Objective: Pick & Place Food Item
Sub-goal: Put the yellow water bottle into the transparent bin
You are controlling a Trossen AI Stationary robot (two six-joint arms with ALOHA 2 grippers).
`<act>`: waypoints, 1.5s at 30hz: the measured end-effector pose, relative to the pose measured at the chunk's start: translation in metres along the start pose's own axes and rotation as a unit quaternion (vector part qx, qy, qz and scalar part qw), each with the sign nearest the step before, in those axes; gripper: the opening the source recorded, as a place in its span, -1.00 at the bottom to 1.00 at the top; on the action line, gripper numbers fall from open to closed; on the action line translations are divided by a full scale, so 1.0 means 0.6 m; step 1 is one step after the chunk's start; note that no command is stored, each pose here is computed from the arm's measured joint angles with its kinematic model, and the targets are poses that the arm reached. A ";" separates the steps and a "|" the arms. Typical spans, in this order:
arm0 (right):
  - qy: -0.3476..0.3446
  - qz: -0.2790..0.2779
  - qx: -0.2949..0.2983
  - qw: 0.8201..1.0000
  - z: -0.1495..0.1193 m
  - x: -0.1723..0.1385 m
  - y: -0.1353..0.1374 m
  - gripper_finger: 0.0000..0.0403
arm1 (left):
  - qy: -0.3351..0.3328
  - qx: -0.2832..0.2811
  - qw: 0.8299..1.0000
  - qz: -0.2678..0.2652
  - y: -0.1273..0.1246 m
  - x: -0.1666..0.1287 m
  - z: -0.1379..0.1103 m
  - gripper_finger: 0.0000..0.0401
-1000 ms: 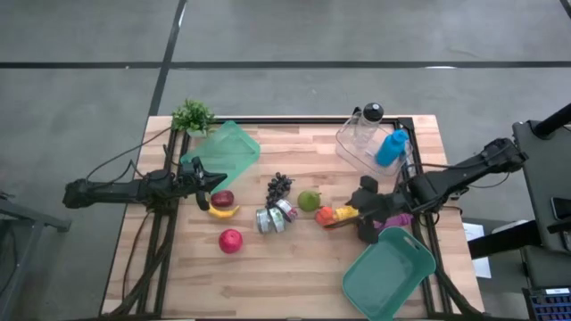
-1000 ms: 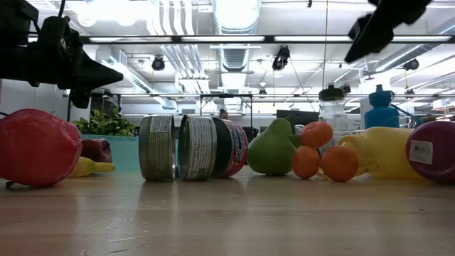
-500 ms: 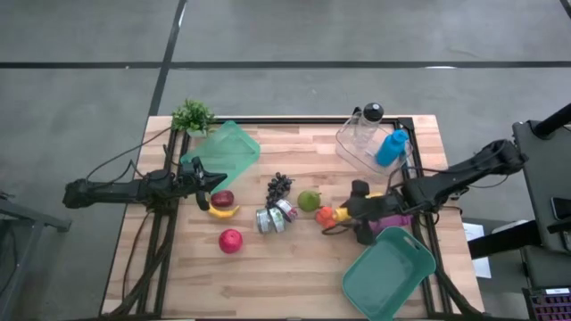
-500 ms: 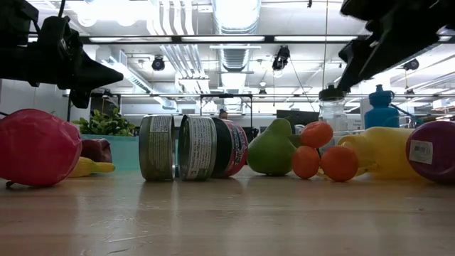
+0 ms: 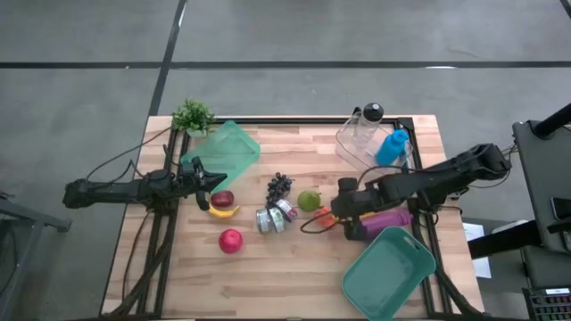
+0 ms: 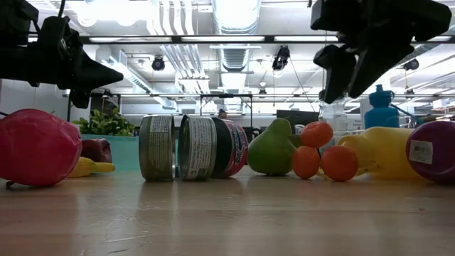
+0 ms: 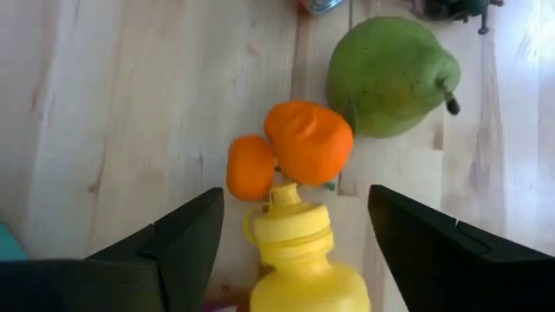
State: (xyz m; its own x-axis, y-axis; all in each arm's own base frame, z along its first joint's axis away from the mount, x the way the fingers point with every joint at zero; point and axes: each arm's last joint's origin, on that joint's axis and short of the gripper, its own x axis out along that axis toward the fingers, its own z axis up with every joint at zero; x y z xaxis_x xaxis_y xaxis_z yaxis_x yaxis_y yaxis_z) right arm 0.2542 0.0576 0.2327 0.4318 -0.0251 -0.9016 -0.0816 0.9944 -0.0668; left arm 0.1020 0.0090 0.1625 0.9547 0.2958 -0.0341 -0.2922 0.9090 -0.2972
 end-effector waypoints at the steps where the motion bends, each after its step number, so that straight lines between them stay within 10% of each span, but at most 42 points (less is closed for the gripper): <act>1: 0.011 -0.001 -0.004 1.000 0.001 0.000 0.000 0.47 | 0.000 0.000 1.000 0.000 0.000 0.000 0.000 -0.99; 10: 0.043 -0.002 -0.011 0.999 0.021 0.027 0.004 0.91 | 0.000 0.000 1.000 0.000 0.000 0.000 0.000 -0.99; 26: 0.181 -0.020 -0.019 0.983 0.039 0.092 0.004 0.92 | 0.000 0.000 1.000 0.000 0.000 0.000 0.000 -0.99; 45: 0.186 0.015 -0.017 0.982 0.026 0.121 -0.003 0.92 | 0.000 0.000 1.000 0.000 0.000 0.000 0.000 -0.99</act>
State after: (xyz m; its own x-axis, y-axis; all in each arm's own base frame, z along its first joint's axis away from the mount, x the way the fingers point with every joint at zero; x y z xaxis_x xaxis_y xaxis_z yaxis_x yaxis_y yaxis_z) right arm 0.2995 0.0556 0.1741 0.0706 -0.0384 -0.9968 -0.1215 0.9915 -0.0468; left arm 0.1020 0.0090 0.1625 0.9546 0.2960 -0.0344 -0.2925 0.9089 -0.2971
